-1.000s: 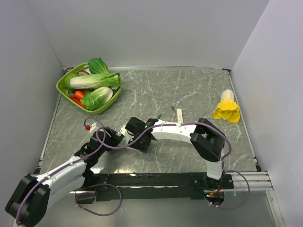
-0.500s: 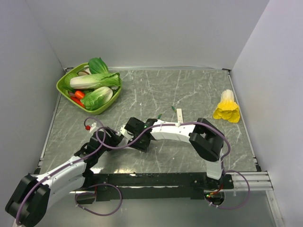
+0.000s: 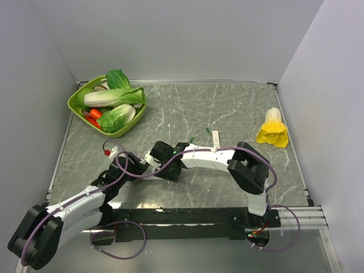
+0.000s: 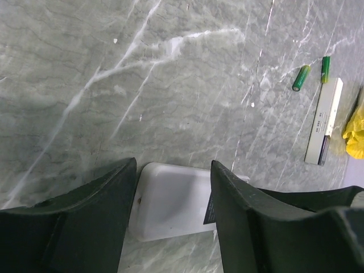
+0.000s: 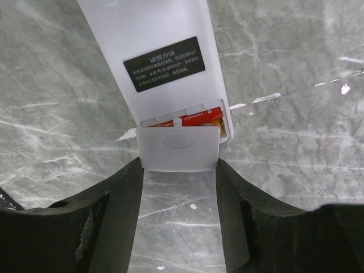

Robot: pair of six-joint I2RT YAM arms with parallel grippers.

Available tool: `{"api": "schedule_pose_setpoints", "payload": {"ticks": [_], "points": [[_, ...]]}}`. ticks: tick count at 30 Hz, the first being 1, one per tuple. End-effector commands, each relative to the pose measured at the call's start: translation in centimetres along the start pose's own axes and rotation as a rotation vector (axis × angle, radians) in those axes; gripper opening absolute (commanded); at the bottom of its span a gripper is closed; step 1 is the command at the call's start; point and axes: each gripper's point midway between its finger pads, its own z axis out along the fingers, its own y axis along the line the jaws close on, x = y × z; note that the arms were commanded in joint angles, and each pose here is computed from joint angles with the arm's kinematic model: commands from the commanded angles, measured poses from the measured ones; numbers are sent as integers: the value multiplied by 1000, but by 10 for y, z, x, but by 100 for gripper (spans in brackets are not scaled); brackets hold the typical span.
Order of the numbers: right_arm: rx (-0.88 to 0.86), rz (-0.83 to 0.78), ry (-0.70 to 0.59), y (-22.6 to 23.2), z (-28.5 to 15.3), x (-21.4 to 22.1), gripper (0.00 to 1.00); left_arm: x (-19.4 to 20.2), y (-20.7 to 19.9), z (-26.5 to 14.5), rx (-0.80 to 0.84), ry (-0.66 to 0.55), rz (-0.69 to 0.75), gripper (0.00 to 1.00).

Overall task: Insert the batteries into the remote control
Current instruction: Load the battery cover into the remote control.

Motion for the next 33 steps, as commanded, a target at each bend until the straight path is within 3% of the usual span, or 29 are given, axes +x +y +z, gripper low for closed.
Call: {"api": "schedule_pose_setpoints", "payload": {"ticks": [1, 33], "points": [[30, -60, -48, -10, -26, -14, 34, 10, 8, 1, -32, 57, 48, 60], [-41, -97, -63, -8, -15, -23, 33, 19, 4, 13, -36, 119, 110, 59]]}}
